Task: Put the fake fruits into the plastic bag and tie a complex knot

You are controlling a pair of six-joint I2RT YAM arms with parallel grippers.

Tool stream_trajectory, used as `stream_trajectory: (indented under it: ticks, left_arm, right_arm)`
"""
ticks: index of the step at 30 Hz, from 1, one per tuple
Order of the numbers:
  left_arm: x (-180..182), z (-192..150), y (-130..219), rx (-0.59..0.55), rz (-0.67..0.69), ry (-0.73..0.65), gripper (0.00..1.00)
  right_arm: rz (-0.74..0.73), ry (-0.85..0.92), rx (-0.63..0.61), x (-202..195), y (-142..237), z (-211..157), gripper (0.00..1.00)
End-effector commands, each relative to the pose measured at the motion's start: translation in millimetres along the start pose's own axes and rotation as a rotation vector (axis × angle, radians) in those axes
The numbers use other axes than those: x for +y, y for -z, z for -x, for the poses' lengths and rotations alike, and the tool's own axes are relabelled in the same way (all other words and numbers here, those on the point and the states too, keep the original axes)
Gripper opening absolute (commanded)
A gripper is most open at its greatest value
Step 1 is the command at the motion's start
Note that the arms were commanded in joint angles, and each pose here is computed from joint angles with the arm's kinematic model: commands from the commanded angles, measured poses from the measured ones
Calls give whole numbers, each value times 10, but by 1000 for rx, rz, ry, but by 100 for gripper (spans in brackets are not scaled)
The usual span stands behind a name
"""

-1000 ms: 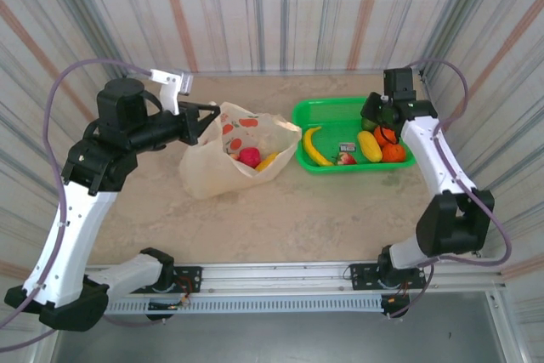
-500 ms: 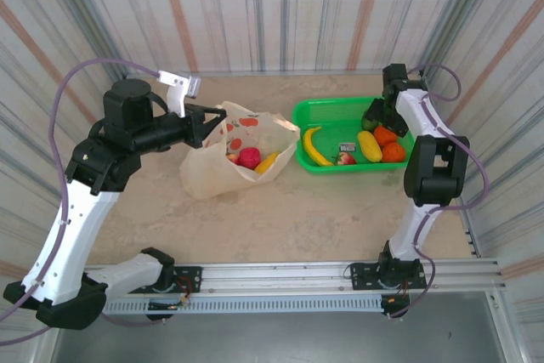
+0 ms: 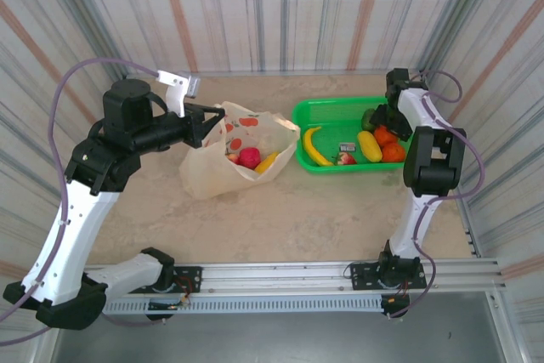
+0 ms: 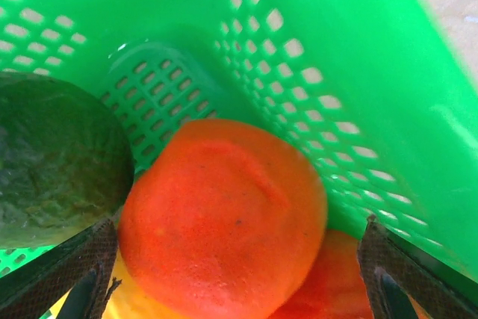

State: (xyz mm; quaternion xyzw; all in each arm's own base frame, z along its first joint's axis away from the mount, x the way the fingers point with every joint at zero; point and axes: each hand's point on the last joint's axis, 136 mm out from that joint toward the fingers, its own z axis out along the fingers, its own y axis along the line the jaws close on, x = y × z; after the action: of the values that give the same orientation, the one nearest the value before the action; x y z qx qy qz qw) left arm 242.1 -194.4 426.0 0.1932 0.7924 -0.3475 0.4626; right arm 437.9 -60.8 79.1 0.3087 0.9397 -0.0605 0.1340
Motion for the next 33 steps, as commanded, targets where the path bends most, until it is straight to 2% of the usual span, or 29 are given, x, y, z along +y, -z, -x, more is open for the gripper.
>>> stream_trajectory:
  ticks: [1,9,12,18,24,27,33]
  left_arm:
    - [-55,41,81,-22,-4,-39,1]
    - [-47,52,98,-26,6,-47,2]
    - [-55,64,107,-30,5,-48,2]
    - [-55,71,109,-33,5,-50,2]
    - [-50,93,136,-40,17,-56,2]
    - [-45,103,137,-42,21,-58,2]
    - [-16,97,120,-38,33,-59,2]
  right_arm:
    - [16,-1,55,62,-155,-58,87]
    - [42,13,99,156,-322,-115,80]
    - [45,22,56,135,-181,-35,73]
    - [74,35,-30,82,247,115,70]
    - [223,64,-151,235,1055,128,68]
    - [341,116,-224,402,1605,32,68]
    - [739,305,-435,874,3108,-411,66]
